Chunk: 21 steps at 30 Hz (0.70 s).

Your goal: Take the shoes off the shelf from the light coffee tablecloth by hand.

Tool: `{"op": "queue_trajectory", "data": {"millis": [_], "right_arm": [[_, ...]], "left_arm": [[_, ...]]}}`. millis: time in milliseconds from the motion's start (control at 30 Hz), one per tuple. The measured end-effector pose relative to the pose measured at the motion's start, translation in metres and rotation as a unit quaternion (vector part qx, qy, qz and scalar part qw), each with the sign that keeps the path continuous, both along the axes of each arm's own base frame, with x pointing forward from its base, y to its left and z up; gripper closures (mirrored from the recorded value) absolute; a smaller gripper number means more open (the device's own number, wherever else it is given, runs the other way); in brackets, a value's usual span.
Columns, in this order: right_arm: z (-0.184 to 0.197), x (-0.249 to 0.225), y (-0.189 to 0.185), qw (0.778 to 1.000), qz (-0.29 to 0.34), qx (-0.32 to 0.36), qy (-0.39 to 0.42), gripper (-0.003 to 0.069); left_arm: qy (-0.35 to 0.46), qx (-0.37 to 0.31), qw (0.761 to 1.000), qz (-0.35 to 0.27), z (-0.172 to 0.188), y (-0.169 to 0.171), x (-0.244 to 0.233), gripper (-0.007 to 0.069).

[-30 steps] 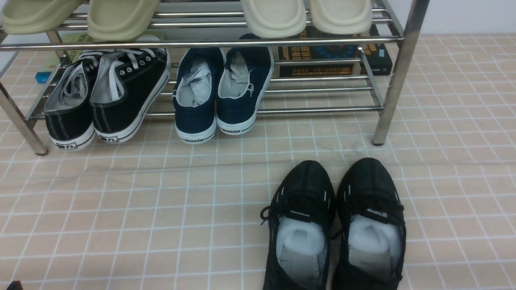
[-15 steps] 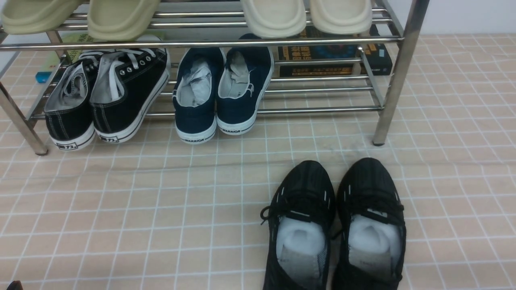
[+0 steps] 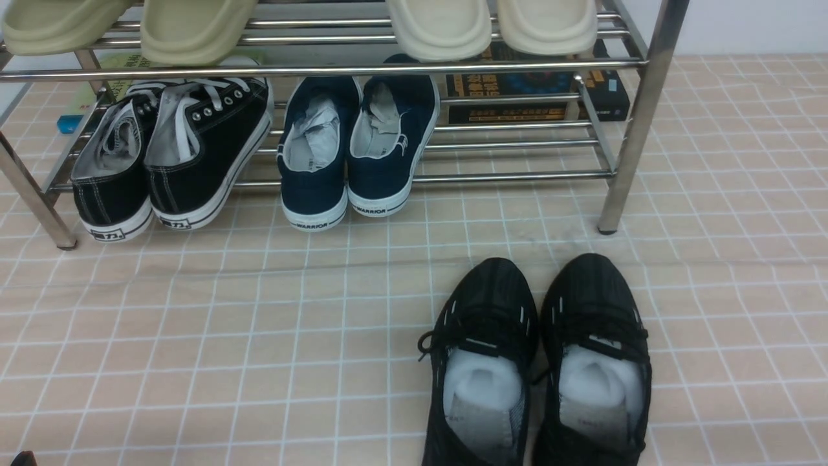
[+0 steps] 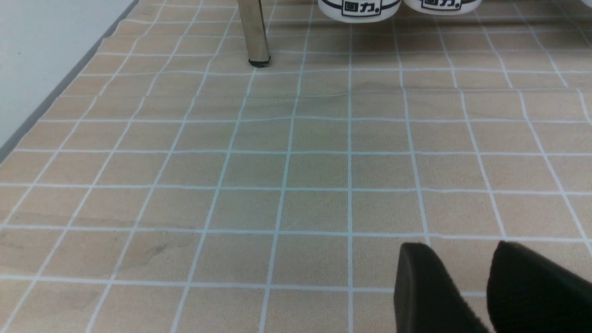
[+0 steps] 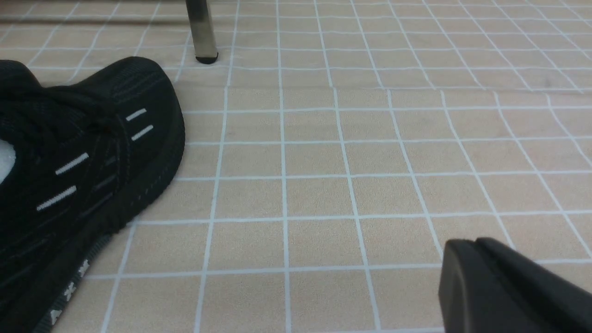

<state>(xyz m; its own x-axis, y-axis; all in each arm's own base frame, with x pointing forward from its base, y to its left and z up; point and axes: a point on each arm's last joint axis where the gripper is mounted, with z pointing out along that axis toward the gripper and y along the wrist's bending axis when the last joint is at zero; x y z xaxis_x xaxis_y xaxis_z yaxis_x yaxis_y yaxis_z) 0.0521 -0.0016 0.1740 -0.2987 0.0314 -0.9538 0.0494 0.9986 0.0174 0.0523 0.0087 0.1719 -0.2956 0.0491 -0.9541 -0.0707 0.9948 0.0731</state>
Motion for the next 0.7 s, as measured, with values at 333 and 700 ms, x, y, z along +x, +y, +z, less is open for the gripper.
{"op": "queue_trajectory", "data": {"millis": [333,700], "right_arm": [[0.0,0.0,0.0,1.0,0.0,0.0,0.0,0.062],[0.0,0.0,0.0,1.0,0.0,0.0,0.0,0.0608]], "left_arm": [[0.0,0.0,1.0,0.0,0.0,0.0,0.0,0.0387],[0.0,0.0,1.0,0.0,0.0,0.0,0.0,0.0386]]}}
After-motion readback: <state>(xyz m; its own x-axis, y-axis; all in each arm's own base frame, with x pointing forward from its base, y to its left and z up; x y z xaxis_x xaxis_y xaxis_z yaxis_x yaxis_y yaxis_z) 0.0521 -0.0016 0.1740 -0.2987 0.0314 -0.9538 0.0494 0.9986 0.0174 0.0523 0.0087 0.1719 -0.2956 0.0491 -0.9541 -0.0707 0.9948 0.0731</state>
